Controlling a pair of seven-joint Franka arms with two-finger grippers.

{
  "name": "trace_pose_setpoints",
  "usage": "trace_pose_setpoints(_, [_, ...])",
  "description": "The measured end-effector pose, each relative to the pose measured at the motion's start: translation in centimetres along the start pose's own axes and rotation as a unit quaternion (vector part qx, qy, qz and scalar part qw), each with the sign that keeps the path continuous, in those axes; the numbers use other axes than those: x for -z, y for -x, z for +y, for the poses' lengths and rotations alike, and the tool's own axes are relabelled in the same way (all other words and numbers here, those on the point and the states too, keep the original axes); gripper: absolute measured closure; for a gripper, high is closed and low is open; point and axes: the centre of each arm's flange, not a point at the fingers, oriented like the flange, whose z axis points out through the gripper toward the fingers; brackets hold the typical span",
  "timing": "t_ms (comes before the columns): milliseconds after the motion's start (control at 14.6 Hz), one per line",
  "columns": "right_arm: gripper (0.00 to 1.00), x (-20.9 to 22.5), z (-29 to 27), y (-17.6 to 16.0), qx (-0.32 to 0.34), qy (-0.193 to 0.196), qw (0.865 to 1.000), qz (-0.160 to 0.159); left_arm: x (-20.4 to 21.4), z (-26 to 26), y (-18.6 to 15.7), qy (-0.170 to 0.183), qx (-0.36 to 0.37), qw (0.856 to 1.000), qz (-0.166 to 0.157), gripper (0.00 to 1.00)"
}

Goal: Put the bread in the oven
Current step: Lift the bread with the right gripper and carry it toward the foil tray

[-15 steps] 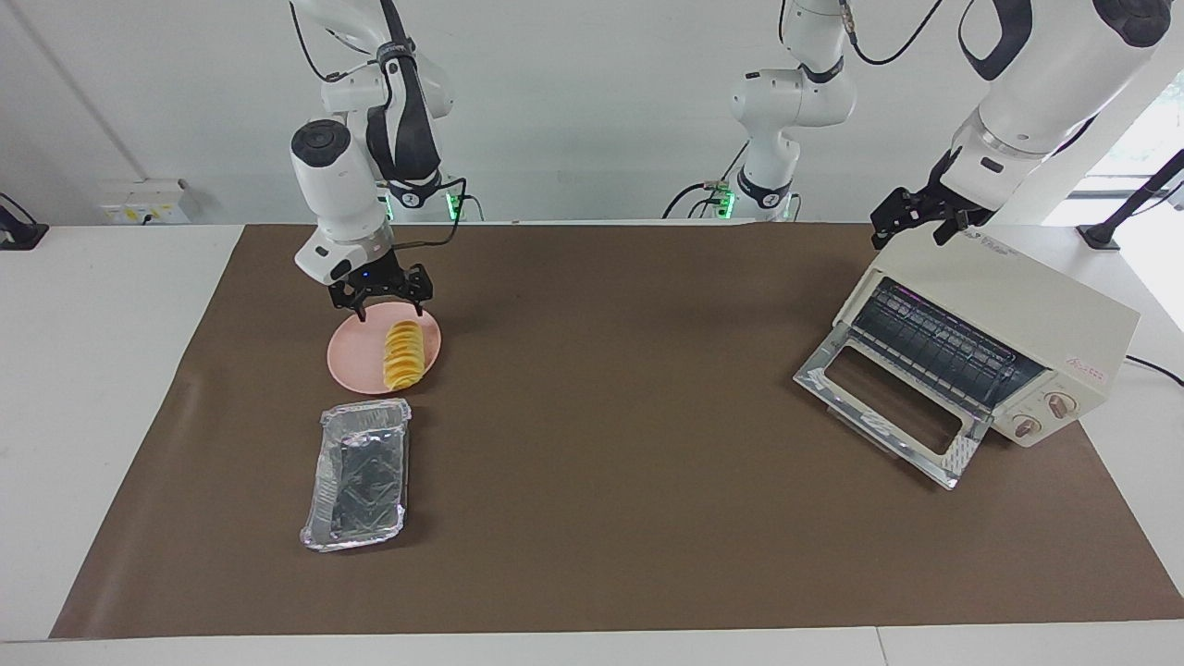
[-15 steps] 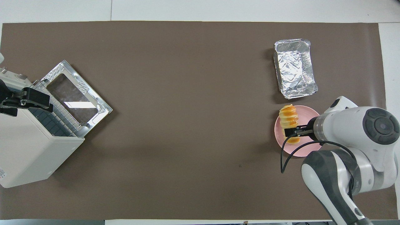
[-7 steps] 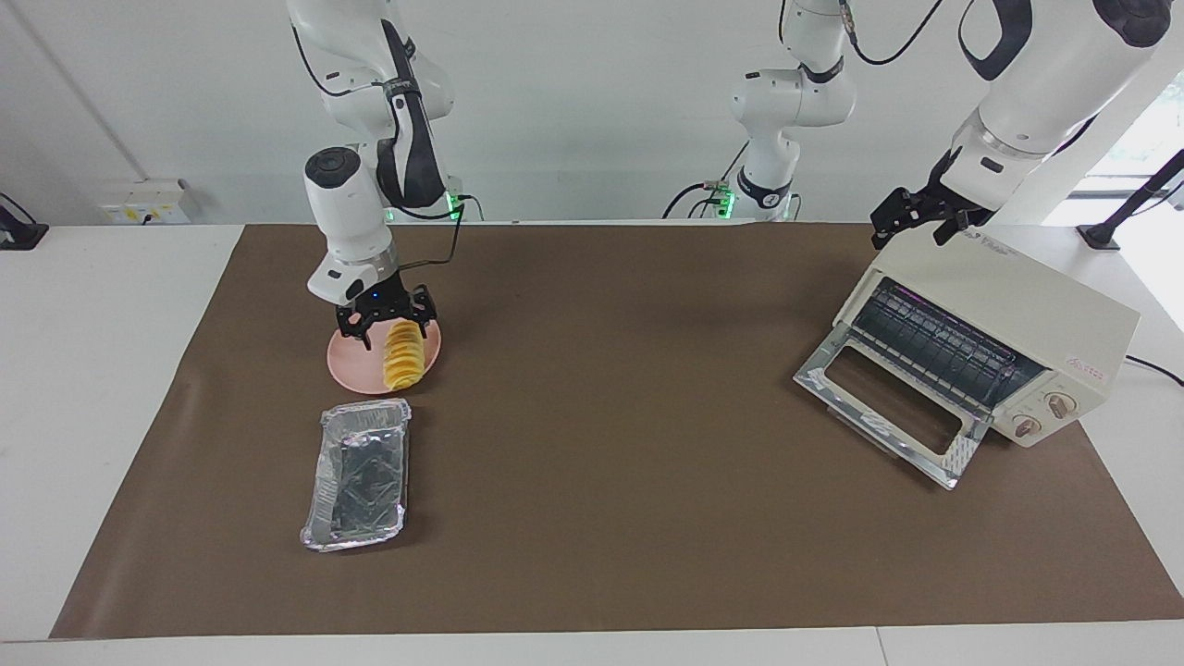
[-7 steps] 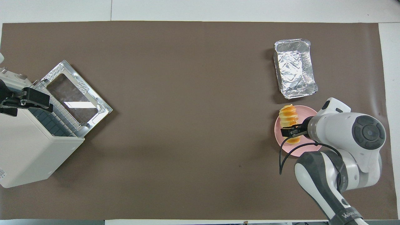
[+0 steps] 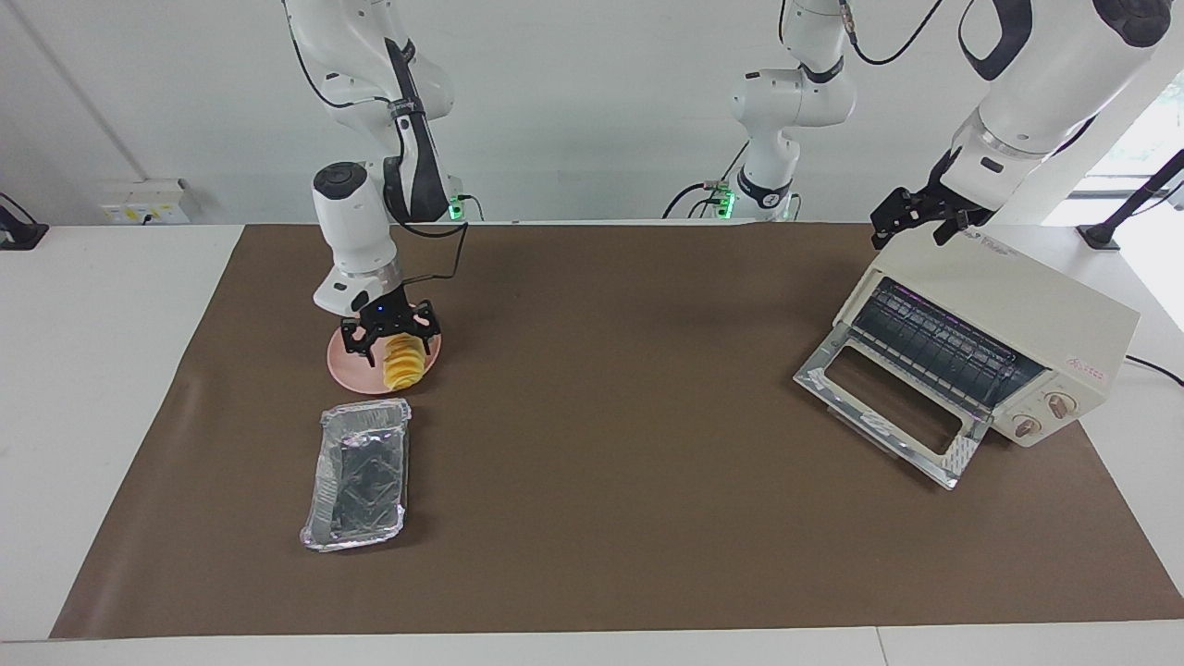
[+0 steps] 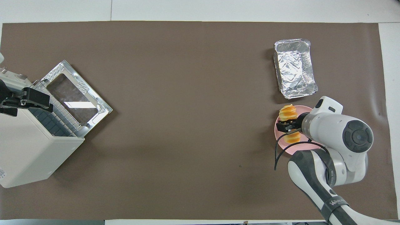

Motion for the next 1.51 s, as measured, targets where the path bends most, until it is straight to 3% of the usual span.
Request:
trace_pose_setpoints(343, [0.0,-1.2,-0.1,-0.3,-0.032,0.001,0.999,0.018,0.0,0.0,0.0,0.0,0.0,1.0,0.0,0.0])
trace_pose_setpoints(411, [0.07,-1.3,-0.1,-0.3,-0.035,0.001,0.999,0.018,0.0,0.0,0.0,0.0,0.0,1.0,0.0,0.0])
trace_pose_setpoints(480, [0.07,-1.3,-0.1,-0.3,-0.036,0.001,0.999,0.018,0.0,0.0,0.0,0.0,0.0,1.0,0.0,0.0])
trace_pose_setpoints(549, [0.14,-1.3,-0.1,-0.3,-0.037,0.001,0.999,0.018,0.0,0.0,0.0,0.0,0.0,1.0,0.0,0.0])
trace_pose_setpoints(686, [0.41,-1.3,-0.1,-0.3,-0.037,0.001,0.999,0.018,0.0,0.0,0.0,0.0,0.0,1.0,0.0,0.0])
trace_pose_setpoints(891, [0.7,-1.3,-0.1,-0.3,-0.038,0.001,0.999,0.017,0.0,0.0,0.0,0.0,0.0,1.0,0.0,0.0])
trace_pose_setpoints(1097, [0.79,-1.1,-0.1,-0.5,-0.038,0.0,0.999,0.006,0.0,0.0,0.0,0.0,0.0,1.0,0.0,0.0])
trace_pose_setpoints(1234, [0.83,-0.3,0.1,-1.5,-0.038,-0.002,0.999,-0.022,0.0,0.0,0.0,0.0,0.0,1.0,0.0,0.0])
trace_pose_setpoints(1509, [0.88,6.5,1.5,-7.1,-0.062,-0.025,0.995,-0.076,0.0,0.0,0.0,0.0,0.0,1.0,0.0,0.0])
